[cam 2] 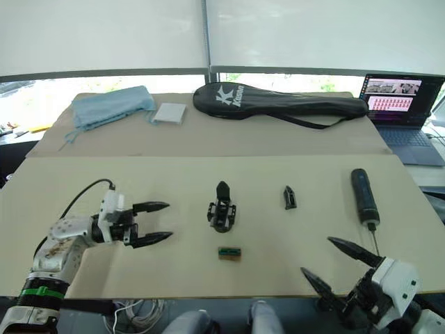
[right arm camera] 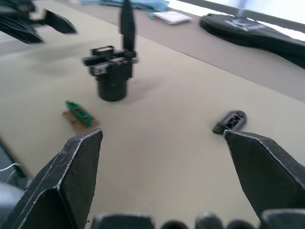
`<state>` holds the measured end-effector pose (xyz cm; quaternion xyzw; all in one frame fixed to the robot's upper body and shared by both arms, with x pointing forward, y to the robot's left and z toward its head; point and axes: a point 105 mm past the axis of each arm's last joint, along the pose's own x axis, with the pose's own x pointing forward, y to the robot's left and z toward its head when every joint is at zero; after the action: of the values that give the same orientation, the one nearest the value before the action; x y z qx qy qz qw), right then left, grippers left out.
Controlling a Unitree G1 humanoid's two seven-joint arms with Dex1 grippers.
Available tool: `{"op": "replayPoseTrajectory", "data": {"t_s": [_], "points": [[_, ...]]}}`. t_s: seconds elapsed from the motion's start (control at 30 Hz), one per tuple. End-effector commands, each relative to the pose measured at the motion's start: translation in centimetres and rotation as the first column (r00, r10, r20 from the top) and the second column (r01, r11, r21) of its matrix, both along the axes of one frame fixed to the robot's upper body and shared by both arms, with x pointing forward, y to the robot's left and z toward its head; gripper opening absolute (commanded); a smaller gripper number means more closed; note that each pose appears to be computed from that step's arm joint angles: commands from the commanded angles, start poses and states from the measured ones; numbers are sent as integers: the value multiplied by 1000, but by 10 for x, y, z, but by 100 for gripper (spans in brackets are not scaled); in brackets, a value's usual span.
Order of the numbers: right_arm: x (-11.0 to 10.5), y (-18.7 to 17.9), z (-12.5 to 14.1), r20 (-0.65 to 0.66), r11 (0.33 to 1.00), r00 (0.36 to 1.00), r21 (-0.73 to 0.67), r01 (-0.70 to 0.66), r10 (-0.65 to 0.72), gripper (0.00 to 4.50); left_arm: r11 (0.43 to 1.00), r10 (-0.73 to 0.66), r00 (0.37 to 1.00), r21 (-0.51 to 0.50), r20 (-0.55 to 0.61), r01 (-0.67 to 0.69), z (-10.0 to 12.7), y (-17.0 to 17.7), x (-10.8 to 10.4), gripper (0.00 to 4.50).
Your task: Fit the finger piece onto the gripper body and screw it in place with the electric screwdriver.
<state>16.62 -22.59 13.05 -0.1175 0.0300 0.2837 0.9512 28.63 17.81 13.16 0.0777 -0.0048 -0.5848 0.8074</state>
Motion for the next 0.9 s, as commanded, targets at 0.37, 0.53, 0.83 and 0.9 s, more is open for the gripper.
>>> {"op": "replayPoseTrajectory", "data": {"t_s": [0.37, 0.53, 0.83, 0.9], "points": [[77, 6, 28, -370, 998, 928, -54, 33, -51, 450, 992, -104, 981, -59, 164, 115, 91, -28, -1, 443], [102, 8, 29, -596, 992, 797, -123, 31, -99, 450, 989, -122, 979, -58, 166, 133, 90, -39, -2, 443], [150, 18, 30, -745, 971, 629, -227, 73, -221, 450, 990, -113, 981, -61, 158, 124, 82, -44, -5, 443], [162, 22, 31, -746, 961, 615, -264, 82, -258, 450, 991, -112, 982, -61, 152, 122, 80, -44, -5, 443]]}}
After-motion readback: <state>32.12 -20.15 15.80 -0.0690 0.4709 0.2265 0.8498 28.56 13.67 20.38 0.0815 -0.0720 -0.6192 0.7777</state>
